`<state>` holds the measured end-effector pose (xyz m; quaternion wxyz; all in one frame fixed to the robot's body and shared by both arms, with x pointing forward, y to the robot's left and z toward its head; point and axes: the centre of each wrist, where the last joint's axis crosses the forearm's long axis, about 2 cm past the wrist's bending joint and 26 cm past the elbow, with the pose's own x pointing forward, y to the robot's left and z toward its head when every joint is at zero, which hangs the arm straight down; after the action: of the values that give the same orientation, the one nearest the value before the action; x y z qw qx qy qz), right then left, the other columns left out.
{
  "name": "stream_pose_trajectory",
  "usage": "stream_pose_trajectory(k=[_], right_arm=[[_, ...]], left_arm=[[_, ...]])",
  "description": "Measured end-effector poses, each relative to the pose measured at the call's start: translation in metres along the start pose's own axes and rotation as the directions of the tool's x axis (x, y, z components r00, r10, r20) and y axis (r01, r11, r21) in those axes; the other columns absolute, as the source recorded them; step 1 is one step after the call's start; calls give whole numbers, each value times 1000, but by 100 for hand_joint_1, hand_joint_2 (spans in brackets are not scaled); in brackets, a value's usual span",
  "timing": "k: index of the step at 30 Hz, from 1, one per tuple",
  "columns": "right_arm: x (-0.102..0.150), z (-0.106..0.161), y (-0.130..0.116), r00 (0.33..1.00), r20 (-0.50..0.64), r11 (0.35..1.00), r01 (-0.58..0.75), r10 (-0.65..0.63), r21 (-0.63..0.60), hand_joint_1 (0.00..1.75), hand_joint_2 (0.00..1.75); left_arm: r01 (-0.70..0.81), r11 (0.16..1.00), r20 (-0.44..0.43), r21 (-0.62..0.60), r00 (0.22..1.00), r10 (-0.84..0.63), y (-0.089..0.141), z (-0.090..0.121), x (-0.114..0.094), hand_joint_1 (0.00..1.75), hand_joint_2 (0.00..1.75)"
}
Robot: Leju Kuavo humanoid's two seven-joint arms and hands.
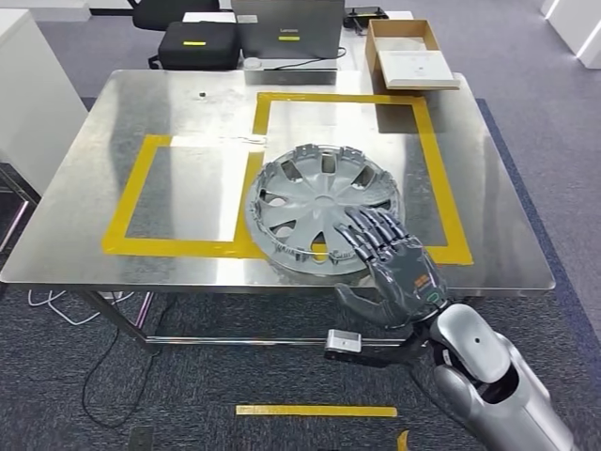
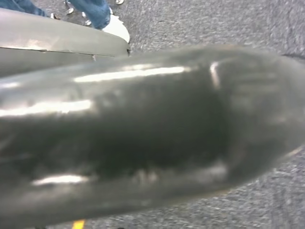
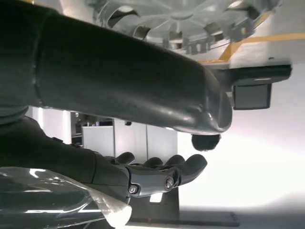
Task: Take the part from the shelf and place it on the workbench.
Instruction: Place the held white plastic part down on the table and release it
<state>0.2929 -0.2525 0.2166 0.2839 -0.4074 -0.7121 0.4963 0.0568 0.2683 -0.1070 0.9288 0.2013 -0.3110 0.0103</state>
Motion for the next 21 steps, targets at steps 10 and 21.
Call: stream_pose_trajectory(k=[10,21], right_arm=[[31,-13,-1,997,16,996,76,-75,-44,0,0],[81,-23,-11,949,137,953,295,-283,-74,0,0]], left_arm=[[-8,1000,-1,2,1000,8,0,1,-2,0,0],[-33,999,-20,18,999,33,2,1,-4,0,0]])
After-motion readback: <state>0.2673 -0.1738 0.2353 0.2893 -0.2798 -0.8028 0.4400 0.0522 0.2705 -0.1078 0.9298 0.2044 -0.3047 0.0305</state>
